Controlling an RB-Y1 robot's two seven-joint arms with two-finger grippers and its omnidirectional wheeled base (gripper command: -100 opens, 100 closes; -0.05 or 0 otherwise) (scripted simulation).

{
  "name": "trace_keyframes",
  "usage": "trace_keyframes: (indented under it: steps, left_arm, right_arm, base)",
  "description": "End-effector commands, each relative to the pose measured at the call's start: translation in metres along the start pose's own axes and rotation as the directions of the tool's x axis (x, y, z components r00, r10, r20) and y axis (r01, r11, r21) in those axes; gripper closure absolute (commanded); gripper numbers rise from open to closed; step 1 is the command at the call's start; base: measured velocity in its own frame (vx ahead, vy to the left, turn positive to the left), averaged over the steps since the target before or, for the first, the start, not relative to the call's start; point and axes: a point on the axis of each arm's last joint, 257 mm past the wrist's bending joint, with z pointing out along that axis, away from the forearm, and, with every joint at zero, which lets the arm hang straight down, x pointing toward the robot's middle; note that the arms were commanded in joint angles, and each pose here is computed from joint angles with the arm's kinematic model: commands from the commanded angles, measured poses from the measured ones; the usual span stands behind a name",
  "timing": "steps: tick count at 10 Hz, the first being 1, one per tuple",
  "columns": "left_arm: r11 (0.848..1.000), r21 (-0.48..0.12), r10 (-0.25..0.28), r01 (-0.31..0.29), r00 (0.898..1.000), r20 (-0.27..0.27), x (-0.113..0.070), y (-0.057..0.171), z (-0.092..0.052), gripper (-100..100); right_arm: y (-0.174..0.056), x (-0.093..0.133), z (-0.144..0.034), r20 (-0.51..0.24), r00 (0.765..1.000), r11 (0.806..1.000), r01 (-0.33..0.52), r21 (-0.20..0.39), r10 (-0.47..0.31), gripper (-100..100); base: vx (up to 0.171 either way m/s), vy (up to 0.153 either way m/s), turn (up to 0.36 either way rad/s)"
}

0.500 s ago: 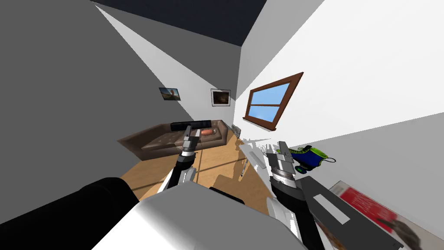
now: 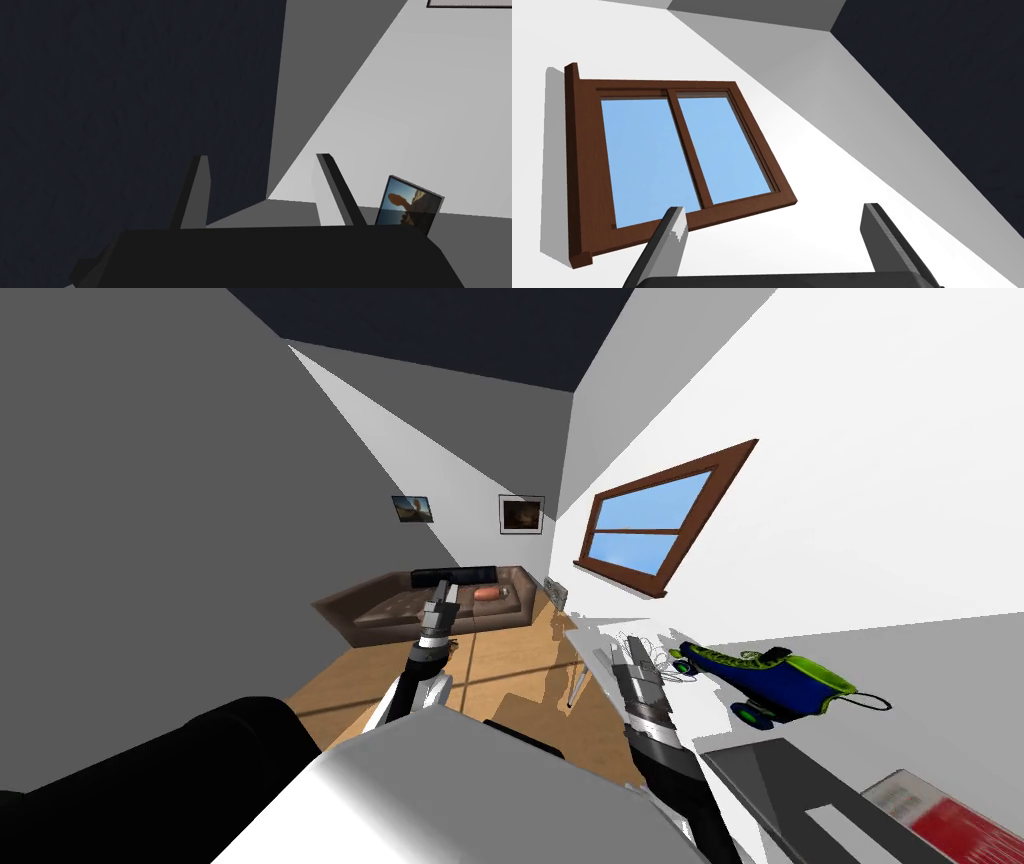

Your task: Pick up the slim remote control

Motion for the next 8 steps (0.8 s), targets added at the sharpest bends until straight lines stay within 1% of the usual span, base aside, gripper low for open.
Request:
trace_keyframes:
  steps: [1,2,3,4,5,6,7,8]
  left_arm:
    - [1.0,0.0,0.0,0.0,1.0,0.0,0.0,0.0,0.0,0]
    - [1.0,0.0,0.0,0.0,1.0,0.0,0.0,0.0,0.0,0]
    - [1.0,0.0,0.0,0.0,1.0,0.0,0.0,0.0,0.0,0]
    - [1.0,0.0,0.0,0.0,1.0,0.0,0.0,0.0,0.0,0]
    - [1.0,0.0,0.0,0.0,1.0,0.0,0.0,0.0,0.0,0]
    - [1.0,0.0,0.0,0.0,1.0,0.0,0.0,0.0,0.0,0]
    - [1.0,0.0,0.0,0.0,1.0,0.0,0.0,0.0,0.0,0]
    - [1.0,0.0,0.0,0.0,1.0,0.0,0.0,0.0,0.0,0]
  right_arm:
    - [-0.031,-0.002,-0.021,-0.005,1.0,0.995,0.026,0.099,-0.026,-100]
    - [-0.032,-0.003,-0.024,-0.004,1.0,0.994,0.027,0.107,-0.027,-100]
    - [-0.056,-0.005,-0.044,-0.006,0.999,0.983,0.042,0.178,-0.042,-100]
    - [-0.058,-0.005,-0.047,-0.006,0.999,0.982,0.043,0.186,-0.043,-100]
    - [-0.079,-0.007,-0.068,-0.009,0.998,0.966,0.057,0.251,-0.056,-100]
    - [-0.083,-0.008,-0.075,-0.007,0.998,0.961,0.059,0.27,-0.06,-100]
    - [-0.104,-0.01,-0.101,-0.012,0.997,0.937,0.074,0.341,-0.074,-100]
    - [-0.107,-0.012,-0.108,-0.011,0.997,0.931,0.075,0.358,-0.076,-100]
  base:
    - [0.094,0.138,0.282]
    - [0.092,0.099,0.051]
    - [0.084,0.084,0.159]
    - [0.071,0.07,0.101]
    - [0.102,0.105,0.179]
    - [0.095,0.075,0.137]
    - [0.109,0.082,0.262]
    - [0.089,0.063,0.118]
